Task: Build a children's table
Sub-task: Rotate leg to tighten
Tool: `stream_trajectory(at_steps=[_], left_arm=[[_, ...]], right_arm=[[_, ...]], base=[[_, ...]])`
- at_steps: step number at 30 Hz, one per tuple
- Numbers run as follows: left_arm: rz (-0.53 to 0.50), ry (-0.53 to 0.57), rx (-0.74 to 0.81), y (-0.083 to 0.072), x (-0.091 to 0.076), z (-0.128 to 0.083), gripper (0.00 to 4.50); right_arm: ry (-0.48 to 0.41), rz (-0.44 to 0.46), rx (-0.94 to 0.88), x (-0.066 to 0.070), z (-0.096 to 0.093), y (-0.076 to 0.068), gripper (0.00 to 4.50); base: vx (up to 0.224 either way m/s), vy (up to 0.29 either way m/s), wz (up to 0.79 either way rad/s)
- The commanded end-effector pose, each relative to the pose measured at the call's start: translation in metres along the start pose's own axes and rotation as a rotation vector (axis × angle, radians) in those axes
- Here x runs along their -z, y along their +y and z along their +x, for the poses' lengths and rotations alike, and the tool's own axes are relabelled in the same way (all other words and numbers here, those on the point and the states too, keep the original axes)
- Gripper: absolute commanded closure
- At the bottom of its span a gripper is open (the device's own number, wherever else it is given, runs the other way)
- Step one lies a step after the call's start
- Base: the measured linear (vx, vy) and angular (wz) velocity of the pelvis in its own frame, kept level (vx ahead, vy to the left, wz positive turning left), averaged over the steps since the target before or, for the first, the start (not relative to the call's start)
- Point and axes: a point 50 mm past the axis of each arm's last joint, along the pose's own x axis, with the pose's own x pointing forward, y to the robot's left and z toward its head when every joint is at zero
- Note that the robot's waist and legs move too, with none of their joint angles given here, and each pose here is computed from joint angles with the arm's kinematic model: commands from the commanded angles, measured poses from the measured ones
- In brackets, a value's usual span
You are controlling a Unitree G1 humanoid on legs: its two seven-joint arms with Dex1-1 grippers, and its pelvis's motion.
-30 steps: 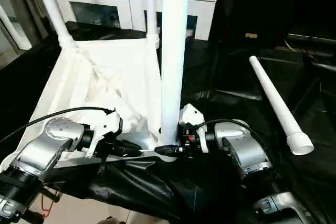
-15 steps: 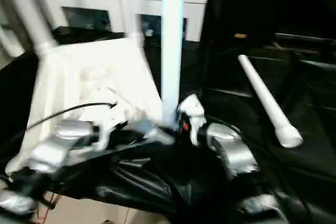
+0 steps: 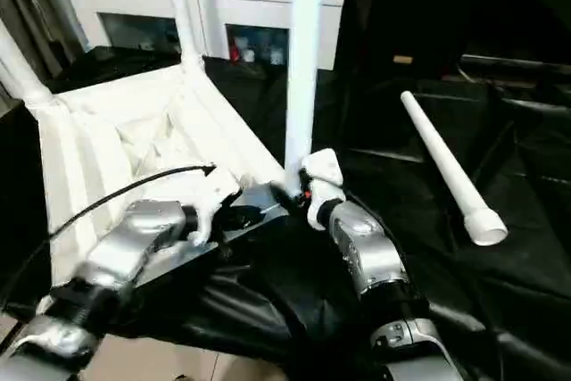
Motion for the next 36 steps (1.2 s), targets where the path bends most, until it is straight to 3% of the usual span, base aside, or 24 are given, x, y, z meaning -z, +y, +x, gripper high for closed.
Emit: stream_trajectory(at_steps=[1,8,10,18,29,36], left_arm=[[0.079,-0.076,0.194,-0.02,-0.017,0.003,4.5],[0.105,-0.047,0.312,-0.02,-0.008,-0.016,4.5],[0.107,-0.042,0.362,-0.019,-0.007,-0.025,4.5],[0.12,-0.004,0.422,-0.016,-0.005,-0.035,4.5],[0.117,0.001,0.455,-0.019,-0.004,-0.033,4.5],[0.105,-0.006,0.365,-0.014,-0.005,-0.026,4.5]], right_arm=[[0.047,-0.041,-0.148,0.007,-0.001,0.008,0.7],[-0.014,-0.122,-0.363,-0.01,-0.022,0.003,0.7],[0.004,-0.164,-0.486,-0.013,-0.035,-0.001,0.7],[0.096,-0.201,-0.691,-0.009,-0.053,0.001,0.7],[0.123,-0.206,-0.735,-0.005,-0.056,0.008,1.67],[0.121,-0.155,-0.67,0.002,-0.054,0.01,1.75]], base=[[0.055,-0.006,0.0],[0.024,-0.001,0.0],[0.0,0.0,0.0],[0.0,0.0,0.0],[0.0,0.0,0.0],[0.0,0.0,0.0]])
